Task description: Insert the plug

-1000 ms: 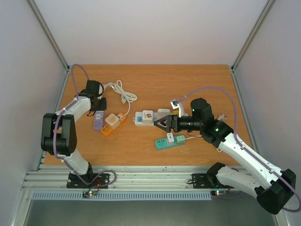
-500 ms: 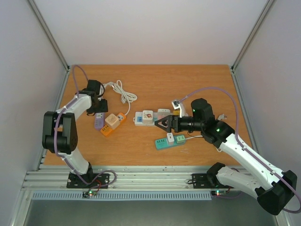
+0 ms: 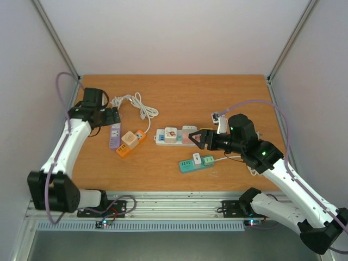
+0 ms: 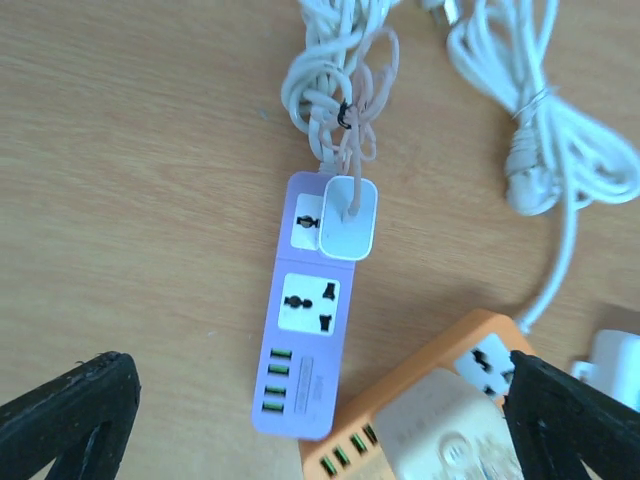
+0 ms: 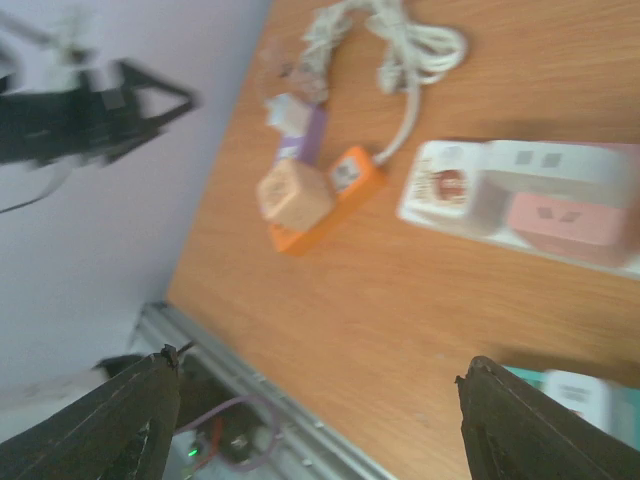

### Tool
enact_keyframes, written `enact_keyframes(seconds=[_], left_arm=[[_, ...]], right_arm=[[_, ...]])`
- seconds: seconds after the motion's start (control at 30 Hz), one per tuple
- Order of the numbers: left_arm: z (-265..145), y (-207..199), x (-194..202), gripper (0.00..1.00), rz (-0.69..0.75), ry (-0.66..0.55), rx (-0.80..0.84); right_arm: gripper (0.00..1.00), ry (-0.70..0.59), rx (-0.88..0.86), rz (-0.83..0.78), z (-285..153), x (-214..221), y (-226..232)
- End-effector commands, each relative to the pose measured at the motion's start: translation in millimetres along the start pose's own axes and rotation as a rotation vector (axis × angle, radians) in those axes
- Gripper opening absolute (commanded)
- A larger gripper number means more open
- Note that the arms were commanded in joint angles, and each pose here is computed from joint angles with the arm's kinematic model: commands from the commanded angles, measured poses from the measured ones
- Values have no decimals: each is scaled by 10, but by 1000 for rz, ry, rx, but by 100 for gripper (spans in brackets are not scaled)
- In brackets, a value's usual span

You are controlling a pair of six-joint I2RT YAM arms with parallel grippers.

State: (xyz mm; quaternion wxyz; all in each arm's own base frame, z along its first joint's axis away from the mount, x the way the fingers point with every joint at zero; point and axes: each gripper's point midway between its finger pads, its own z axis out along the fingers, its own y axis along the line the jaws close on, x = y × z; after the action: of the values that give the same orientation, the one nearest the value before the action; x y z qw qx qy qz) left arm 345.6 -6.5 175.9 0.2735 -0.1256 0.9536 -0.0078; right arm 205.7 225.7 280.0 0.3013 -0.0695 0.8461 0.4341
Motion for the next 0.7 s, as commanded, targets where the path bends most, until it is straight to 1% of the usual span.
enact_keyframes(seconds=[0.0, 0.07, 0.13, 0.23, 0.27, 0.3, 0.43, 0.53, 0.67], left_arm=[[-504, 146, 116, 99, -109, -5, 13], [-647, 133, 205, 99, -147, 18, 48], [-723, -16, 339, 99, -146, 51, 150], [-852, -125, 463, 99, -141, 54, 239], [-908, -158, 488, 100, -134, 47, 266], [-973, -182, 515, 99, -126, 38, 290], [-1272, -323, 575, 99, -97, -43, 422], [-1498, -429, 660, 99, -29, -115, 507], [-1748, -368, 671, 99, 27, -230, 499]], right_arm=[[78, -53, 278, 32, -208, -30, -448], [80, -65, 358, 39, -285, -19, -582], [83, -73, 418, 44, -358, 5, -688], [91, -106, 534, 57, -499, 12, -883], [96, -120, 559, 61, -536, 2, -922], [98, -130, 576, 59, -567, -7, -945], [98, -184, 642, 55, -818, -34, -991], [98, -241, 698, 46, -1085, -40, -1032], [99, -306, 695, 51, -1290, -23, -1025]])
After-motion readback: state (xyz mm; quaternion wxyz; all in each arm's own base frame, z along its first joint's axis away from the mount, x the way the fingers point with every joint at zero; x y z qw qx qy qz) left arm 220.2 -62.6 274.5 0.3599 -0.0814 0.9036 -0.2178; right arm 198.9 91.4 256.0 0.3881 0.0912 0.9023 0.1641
